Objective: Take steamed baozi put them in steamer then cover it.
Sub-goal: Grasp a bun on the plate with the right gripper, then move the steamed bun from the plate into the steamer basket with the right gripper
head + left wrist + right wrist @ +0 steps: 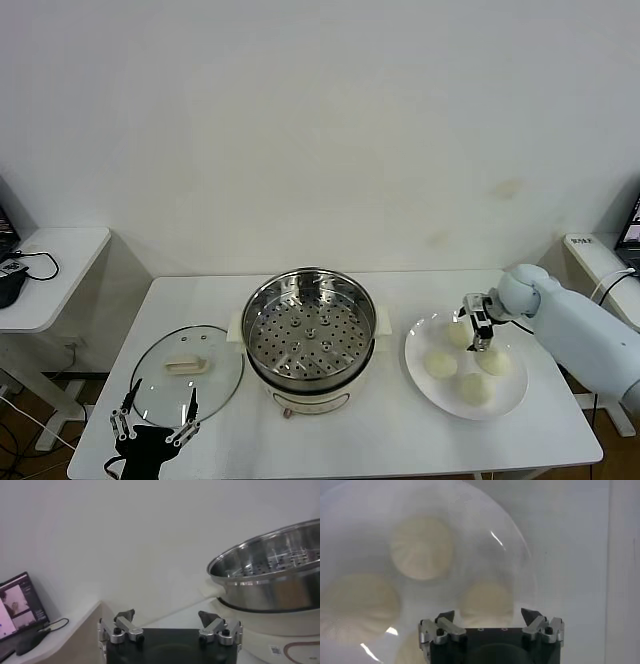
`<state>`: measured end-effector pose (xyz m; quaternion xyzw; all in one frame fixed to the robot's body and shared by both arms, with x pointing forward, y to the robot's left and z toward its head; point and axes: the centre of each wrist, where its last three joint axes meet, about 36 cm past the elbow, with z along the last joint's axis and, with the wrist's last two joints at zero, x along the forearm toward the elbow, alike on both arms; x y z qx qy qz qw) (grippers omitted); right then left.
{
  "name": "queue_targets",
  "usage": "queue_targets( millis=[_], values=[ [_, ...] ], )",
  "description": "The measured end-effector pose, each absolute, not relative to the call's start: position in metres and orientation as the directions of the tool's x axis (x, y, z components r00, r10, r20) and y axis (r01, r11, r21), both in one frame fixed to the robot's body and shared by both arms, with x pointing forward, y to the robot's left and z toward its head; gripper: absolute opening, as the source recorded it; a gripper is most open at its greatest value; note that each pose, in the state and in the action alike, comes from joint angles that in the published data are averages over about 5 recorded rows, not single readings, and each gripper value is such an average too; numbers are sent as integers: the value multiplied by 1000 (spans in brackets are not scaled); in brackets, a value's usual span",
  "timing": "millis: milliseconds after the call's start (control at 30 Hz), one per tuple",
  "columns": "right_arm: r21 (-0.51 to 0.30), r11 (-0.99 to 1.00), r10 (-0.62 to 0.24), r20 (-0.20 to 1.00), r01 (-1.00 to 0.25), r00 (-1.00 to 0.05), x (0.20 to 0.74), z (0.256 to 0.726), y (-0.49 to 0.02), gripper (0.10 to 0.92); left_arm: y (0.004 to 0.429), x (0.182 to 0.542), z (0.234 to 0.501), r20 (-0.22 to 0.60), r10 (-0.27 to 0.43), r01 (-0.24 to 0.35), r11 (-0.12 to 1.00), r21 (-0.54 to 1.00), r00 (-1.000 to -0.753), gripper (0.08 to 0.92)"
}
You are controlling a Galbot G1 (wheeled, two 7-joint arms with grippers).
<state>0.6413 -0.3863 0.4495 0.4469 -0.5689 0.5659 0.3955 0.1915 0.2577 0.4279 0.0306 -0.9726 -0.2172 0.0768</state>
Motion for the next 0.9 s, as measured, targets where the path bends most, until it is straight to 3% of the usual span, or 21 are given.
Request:
queue_targets(
  millis=[400, 667, 900],
  values=[
    [-280, -41, -47, 960, -959, -278, 644, 443, -384, 648, 258, 191, 427, 134, -92, -26, 903, 429, -987, 823],
    [-278, -50, -49, 960, -959, -275, 645, 457, -385, 620, 257, 191, 427, 135, -91, -25, 905, 426, -987, 823],
    [-301, -55, -67, 952, -952, -297, 646, 498, -388, 621, 257, 191, 426, 134, -89, -24, 904, 427, -987, 823]
  ],
)
